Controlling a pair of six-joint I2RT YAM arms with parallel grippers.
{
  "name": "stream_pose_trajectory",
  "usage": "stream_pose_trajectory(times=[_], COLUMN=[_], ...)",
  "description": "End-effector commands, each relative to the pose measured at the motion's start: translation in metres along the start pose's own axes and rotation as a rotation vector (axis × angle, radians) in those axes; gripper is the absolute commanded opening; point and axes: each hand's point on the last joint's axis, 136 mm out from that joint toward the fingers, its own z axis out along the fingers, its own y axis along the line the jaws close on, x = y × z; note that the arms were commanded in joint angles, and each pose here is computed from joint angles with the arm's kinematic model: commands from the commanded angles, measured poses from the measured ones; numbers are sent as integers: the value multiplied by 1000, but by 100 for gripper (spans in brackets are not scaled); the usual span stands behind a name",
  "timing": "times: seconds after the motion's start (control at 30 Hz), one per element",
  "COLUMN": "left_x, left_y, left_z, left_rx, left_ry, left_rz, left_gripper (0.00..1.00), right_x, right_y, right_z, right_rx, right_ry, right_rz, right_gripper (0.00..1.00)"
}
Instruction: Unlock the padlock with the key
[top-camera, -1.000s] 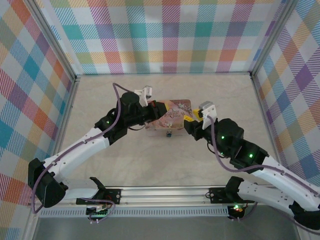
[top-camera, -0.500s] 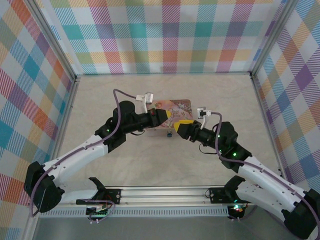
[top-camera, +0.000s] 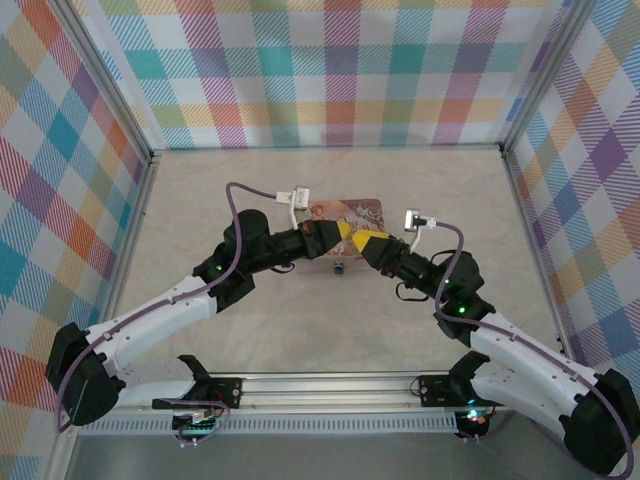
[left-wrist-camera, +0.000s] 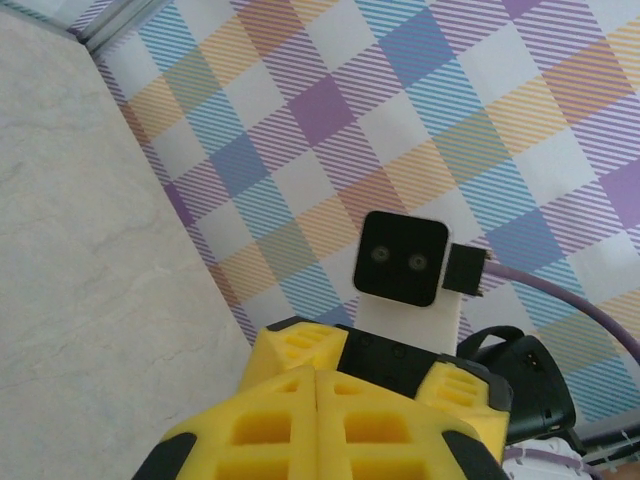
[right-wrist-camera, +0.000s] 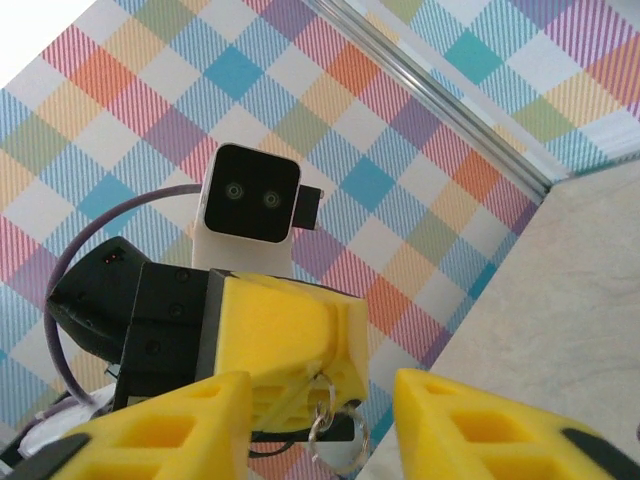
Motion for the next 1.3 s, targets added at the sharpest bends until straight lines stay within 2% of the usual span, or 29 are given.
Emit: stream_pose_trajectory(times=[0.0,0.13,0.37,0.5,0.67,1.0,1.07,1.17,1.27], left_x=[-5,-5,-5,-5,-3,-5,-5,-6,-6], left_y=[-16,-17,-13,-11,-9,-9,-10,-10,-11], left_z=[-2,0,1,1,2,3,2,1,1], left_rx=[52,53,41,35,27,26,26,24,24], left_ry=[-36,-40,-46,-49,-47,-55,-56,-61,-58], left_rz=[15,16,10,12,8,8,9,11,14], left_gripper=[0,0,0,0,0,0,0,0,0], right_x=[-11,-9,-11,-11,-13,-13,-12,-12,-10], right_y=[21,20,26,28,32,31,31,26,21], right_z=[4,6,6,7,8,14,14,15,15], right_rx=[-83,-91,-108,-118,-134,-126,-122,-99,-73], right_ry=[-21,-12,-12,-8,-8,12,15,16,23], right_rz=[-5,6,3,17,19,24,24,32,37], right_gripper=[39,32,27,37,31,27,24,28,27])
